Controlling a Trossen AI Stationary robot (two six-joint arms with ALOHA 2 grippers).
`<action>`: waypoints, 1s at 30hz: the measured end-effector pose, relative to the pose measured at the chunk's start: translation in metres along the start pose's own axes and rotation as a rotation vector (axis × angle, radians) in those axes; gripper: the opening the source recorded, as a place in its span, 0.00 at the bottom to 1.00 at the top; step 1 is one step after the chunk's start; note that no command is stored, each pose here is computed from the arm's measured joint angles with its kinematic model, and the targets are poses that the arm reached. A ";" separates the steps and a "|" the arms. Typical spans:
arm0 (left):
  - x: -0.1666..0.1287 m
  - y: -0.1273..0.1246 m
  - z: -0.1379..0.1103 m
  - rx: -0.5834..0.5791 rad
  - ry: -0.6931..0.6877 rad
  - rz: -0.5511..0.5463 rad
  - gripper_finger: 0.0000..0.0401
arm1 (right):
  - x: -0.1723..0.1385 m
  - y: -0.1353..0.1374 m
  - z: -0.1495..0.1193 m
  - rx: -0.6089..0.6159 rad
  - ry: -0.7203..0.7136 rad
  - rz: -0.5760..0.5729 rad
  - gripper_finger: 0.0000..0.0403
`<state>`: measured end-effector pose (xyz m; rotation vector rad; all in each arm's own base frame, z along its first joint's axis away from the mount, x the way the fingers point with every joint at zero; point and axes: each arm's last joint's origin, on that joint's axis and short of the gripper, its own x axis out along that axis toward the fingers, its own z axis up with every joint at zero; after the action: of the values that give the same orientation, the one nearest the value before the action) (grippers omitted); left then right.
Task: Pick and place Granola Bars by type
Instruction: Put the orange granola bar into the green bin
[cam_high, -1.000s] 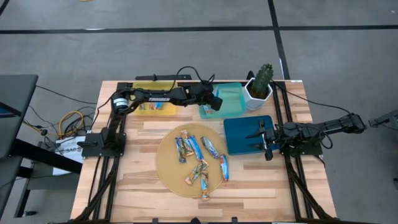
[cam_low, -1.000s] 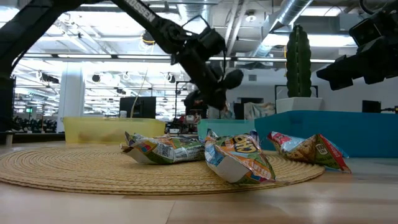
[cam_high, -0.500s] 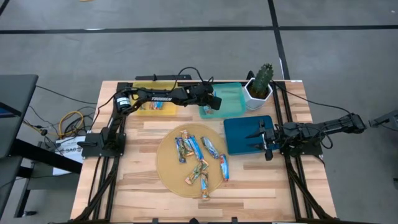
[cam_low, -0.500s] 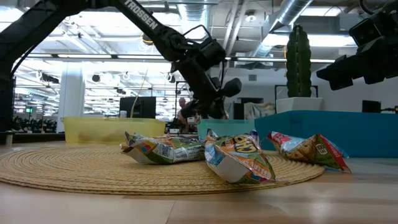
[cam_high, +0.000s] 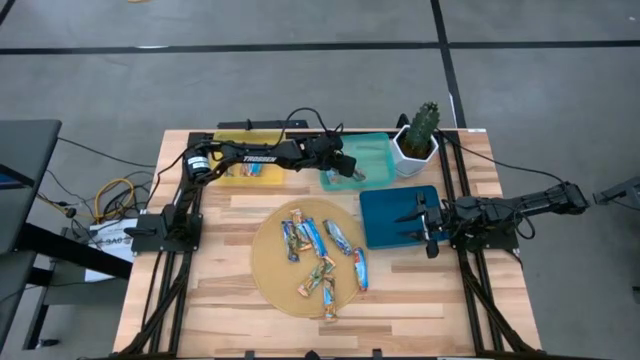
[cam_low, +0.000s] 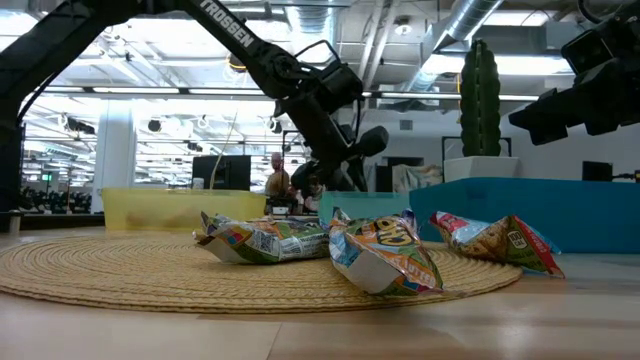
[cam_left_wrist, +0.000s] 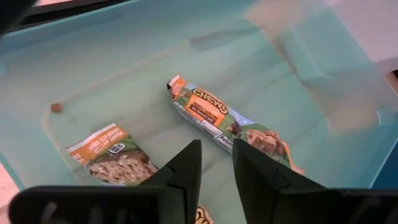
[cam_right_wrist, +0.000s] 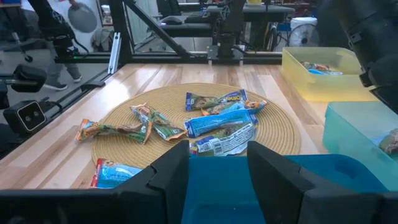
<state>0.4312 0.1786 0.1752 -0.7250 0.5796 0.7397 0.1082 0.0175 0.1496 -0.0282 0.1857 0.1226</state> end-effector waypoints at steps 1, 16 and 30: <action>0.000 0.000 0.000 0.002 -0.001 -0.001 0.21 | 0.000 0.000 0.000 0.000 0.000 0.000 0.38; -0.007 -0.028 -0.006 0.299 -0.049 -0.172 0.21 | 0.000 0.000 0.000 0.000 0.000 0.000 0.38; -0.068 -0.077 -0.024 0.991 -0.131 -0.195 0.21 | 0.000 0.000 0.000 0.000 0.001 0.000 0.38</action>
<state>0.4441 0.0935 0.2361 0.1869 0.6542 0.2431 0.1082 0.0176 0.1495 -0.0283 0.1863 0.1228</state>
